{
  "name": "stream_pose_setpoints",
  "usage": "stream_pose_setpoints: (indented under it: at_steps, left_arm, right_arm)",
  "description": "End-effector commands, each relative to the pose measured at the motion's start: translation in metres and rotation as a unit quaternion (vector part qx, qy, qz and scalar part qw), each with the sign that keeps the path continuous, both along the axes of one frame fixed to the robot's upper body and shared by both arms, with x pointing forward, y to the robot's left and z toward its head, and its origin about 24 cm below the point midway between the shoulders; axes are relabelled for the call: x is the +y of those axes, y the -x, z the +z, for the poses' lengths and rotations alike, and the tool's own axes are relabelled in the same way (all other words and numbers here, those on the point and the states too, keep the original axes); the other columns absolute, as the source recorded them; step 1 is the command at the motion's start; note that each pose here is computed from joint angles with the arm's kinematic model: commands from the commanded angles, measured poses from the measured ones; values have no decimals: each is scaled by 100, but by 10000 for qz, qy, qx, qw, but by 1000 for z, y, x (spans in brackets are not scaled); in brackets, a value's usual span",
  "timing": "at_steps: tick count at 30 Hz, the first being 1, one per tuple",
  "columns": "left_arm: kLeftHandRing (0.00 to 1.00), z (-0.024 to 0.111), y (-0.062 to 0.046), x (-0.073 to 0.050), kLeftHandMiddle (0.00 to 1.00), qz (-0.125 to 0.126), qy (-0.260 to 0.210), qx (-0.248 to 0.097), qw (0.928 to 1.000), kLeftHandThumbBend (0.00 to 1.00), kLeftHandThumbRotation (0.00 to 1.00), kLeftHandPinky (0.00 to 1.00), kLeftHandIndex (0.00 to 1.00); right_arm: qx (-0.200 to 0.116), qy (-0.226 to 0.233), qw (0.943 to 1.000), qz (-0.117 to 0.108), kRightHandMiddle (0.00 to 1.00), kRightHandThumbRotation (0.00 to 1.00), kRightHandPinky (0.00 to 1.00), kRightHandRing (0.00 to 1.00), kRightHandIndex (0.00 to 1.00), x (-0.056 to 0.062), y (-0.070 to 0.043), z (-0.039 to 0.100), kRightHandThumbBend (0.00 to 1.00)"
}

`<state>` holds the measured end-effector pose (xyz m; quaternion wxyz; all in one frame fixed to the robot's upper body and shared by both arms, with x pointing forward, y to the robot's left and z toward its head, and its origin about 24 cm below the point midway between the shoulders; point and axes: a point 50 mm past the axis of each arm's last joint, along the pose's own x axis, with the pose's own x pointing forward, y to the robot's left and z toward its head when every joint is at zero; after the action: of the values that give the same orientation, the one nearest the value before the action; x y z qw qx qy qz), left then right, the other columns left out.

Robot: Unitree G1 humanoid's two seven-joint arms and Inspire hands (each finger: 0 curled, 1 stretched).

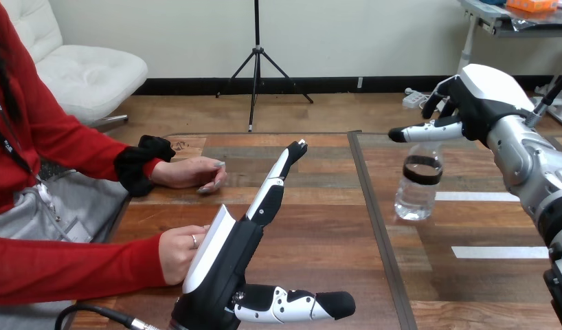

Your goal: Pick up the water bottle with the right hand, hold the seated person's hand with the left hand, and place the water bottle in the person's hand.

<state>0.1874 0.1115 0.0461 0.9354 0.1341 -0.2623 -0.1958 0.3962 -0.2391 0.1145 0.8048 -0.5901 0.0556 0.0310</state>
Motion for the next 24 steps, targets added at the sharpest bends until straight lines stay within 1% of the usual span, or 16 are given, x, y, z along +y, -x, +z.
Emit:
stream_pose_setpoints:
  at_steps: [1,4,9,14,19,24]
  left_arm:
    - [100,18,-8,-2,100,-46,84,-476,9988,100,57,100,100]
    - [100,18,-9,-2,100,-58,97,-454,9989,100,57,100,100]
    - [100,18,-11,-3,100,-74,136,-454,9988,100,55,100,100]
    - [100,19,-12,-4,100,-109,119,-458,9988,100,54,100,100]
    - [100,19,-15,-4,100,-181,155,-416,9988,100,53,100,100]
    - [100,20,-16,-4,100,-210,159,-397,9989,100,52,100,100]
  right_arm:
    - [90,-306,9994,162,49,61,50,47,50,7,2,-7,100]
    - [26,-416,9988,241,48,59,49,45,48,7,2,-6,100]
    - [-37,-574,9980,280,46,57,45,44,46,9,2,-5,100]
    - [-176,-769,9962,382,45,56,43,43,44,10,3,-3,100]
    - [-302,-843,9947,513,44,55,41,42,43,10,4,0,100]
    - [-443,-853,9936,593,46,55,41,43,44,10,4,3,100]
